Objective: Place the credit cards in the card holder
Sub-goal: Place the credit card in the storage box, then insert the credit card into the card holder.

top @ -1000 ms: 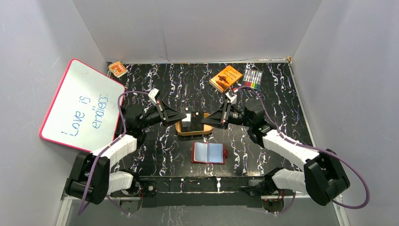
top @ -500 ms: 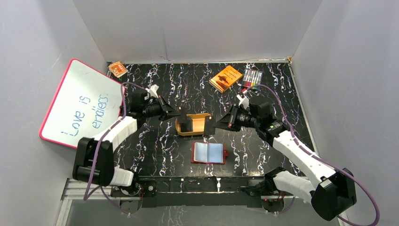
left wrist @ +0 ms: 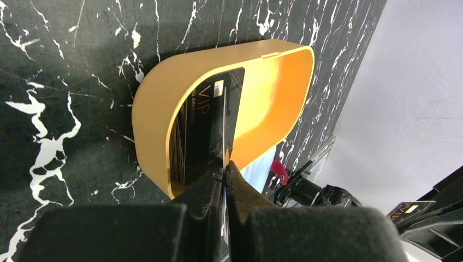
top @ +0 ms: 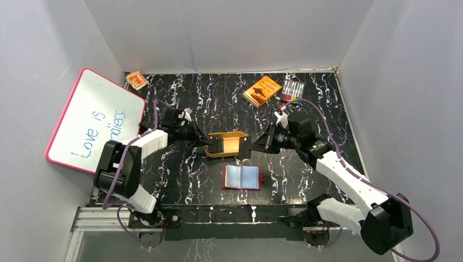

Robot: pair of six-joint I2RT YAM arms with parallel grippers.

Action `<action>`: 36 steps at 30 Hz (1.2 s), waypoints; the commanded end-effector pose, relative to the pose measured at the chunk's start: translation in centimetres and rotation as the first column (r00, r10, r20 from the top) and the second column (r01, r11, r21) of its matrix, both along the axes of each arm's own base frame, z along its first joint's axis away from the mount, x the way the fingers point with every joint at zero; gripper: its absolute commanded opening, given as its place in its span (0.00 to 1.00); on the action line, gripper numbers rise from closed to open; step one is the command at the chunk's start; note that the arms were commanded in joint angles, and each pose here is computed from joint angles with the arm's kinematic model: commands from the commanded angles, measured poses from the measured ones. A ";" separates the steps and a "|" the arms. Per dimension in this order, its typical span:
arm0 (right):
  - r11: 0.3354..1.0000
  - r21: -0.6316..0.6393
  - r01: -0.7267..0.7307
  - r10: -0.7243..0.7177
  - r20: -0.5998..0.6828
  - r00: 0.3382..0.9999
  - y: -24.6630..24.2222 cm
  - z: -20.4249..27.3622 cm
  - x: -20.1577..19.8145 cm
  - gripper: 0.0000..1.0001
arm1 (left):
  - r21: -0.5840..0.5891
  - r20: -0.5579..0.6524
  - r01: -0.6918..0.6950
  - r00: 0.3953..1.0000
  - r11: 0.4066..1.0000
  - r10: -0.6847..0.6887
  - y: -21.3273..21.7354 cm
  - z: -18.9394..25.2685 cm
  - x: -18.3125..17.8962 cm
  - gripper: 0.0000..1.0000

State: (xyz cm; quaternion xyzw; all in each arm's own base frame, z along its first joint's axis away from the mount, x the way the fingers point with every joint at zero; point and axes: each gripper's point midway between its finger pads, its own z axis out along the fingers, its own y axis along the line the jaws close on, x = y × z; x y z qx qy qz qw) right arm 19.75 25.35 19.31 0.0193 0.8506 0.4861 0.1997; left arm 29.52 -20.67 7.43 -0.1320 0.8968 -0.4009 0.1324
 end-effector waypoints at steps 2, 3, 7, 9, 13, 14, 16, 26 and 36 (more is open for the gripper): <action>1.000 0.015 -0.002 0.001 0.060 0.998 0.0 1.1 0.3 0.00 | 0.005 0.045 -0.004 0.999 1.000 0.003 -0.3 0.2 1.6 0.00; 1.000 0.014 -0.002 0.001 0.057 0.998 0.0 1.0 0.3 0.00 | 0.006 0.045 0.000 0.999 1.000 0.000 -0.3 0.1 1.7 0.00; 1.000 0.014 -0.003 0.002 0.054 0.999 0.0 0.8 0.2 0.00 | 0.002 0.037 0.010 0.999 1.000 -0.010 -0.5 -0.1 1.6 0.11; 1.000 0.013 -0.004 0.003 0.054 0.999 -0.1 0.8 0.2 0.00 | 0.002 0.048 0.005 0.999 1.000 -0.006 -0.3 0.2 1.5 0.25; 1.000 0.003 -0.013 0.013 0.048 0.999 -0.1 0.5 0.0 0.00 | 0.020 0.067 -0.012 0.998 1.000 0.011 0.1 1.3 1.3 0.45; 1.000 -0.001 -0.016 0.016 0.044 0.999 -0.2 0.3 -0.1 0.00 | 0.035 0.064 -0.020 0.998 0.999 0.018 0.3 1.6 1.2 0.48; 1.000 -0.016 -0.021 0.022 0.037 0.999 -0.3 0.0 -0.3 0.00 | 0.058 0.085 -0.052 0.995 0.997 0.047 0.9 2.7 1.2 0.55; 0.992 -0.096 -0.079 0.075 -0.050 0.996 -0.9 -4.6 -2.1 0.00 | 0.131 0.260 -0.093 0.964 0.987 0.056 0.1 7.4 -5.4 0.86; 0.984 -0.144 -0.102 0.080 -0.150 0.985 -0.1 -9.1 -4.0 0.00 | 0.198 0.175 0.058 0.980 0.978 -0.093 -4.8 3.0 -11.2 0.69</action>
